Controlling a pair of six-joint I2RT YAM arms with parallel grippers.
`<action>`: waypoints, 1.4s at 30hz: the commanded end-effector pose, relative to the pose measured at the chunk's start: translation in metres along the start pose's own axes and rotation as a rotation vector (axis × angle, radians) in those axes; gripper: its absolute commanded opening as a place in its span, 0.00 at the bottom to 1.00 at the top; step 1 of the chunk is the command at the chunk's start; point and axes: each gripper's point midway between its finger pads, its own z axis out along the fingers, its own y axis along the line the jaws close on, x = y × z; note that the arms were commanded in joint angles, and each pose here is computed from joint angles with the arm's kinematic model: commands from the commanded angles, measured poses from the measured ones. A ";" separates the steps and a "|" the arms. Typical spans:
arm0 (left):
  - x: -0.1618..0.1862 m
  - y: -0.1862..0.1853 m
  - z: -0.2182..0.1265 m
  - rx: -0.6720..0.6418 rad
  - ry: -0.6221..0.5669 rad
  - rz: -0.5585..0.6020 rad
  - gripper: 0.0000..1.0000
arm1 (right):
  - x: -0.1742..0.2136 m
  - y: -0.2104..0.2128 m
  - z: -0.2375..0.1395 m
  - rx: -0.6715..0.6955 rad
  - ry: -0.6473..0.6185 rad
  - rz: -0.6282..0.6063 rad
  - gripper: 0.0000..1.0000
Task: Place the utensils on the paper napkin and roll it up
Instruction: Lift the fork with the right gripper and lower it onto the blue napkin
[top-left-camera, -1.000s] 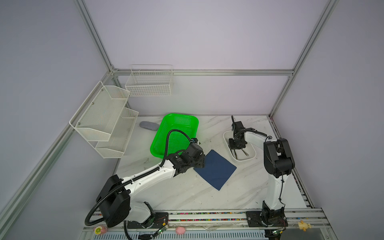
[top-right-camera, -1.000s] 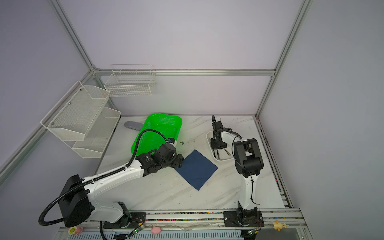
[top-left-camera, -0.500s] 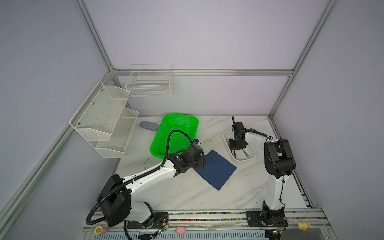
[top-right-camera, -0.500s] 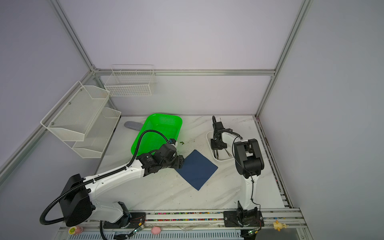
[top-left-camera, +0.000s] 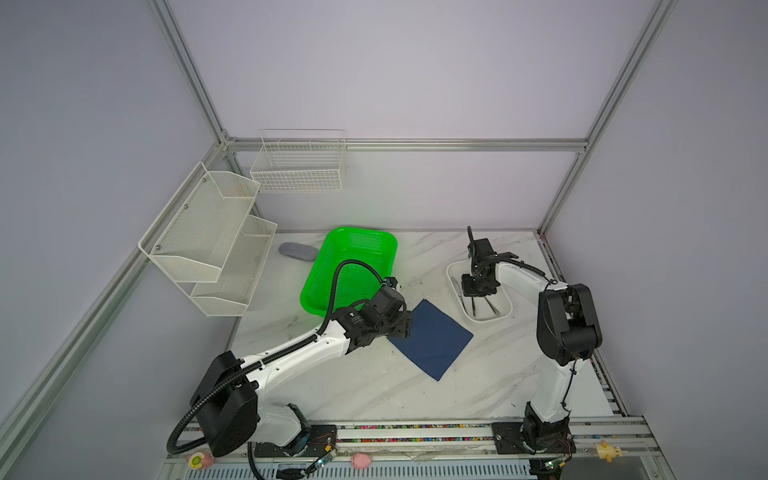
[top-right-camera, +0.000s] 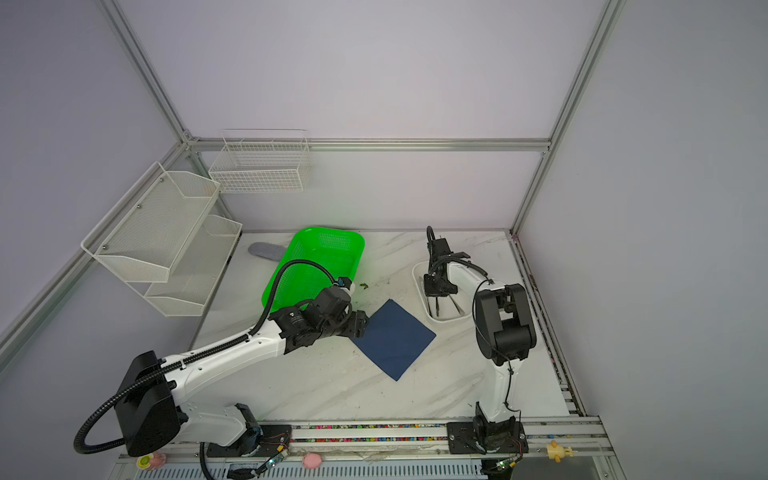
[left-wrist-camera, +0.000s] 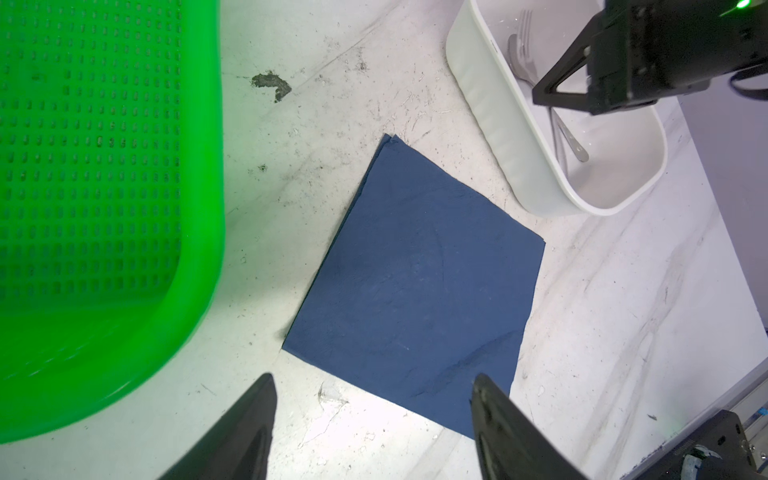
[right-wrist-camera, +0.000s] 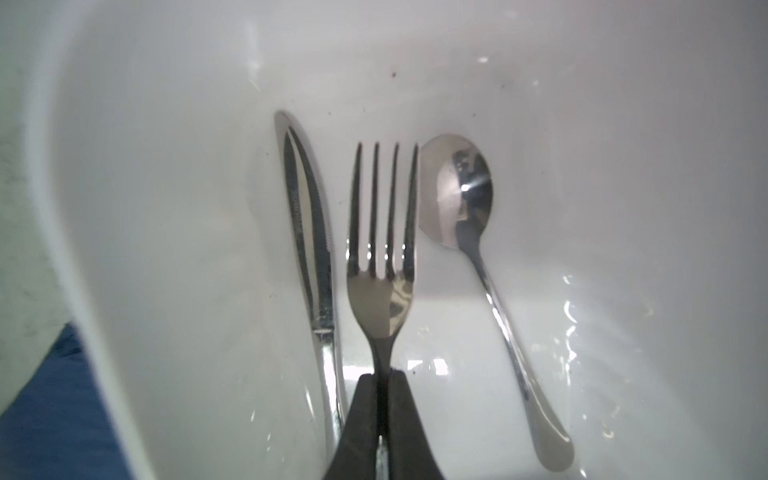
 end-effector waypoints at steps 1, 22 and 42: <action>-0.013 0.008 -0.019 -0.024 -0.053 0.017 0.74 | -0.007 -0.001 -0.034 0.000 -0.051 0.032 0.07; -0.008 0.037 -0.059 -0.061 -0.149 -0.003 0.80 | 0.087 0.140 -0.069 -0.347 0.026 -0.004 0.08; -0.004 0.059 -0.083 -0.067 -0.257 -0.089 0.82 | 0.129 0.188 -0.001 -0.231 0.120 -0.079 0.08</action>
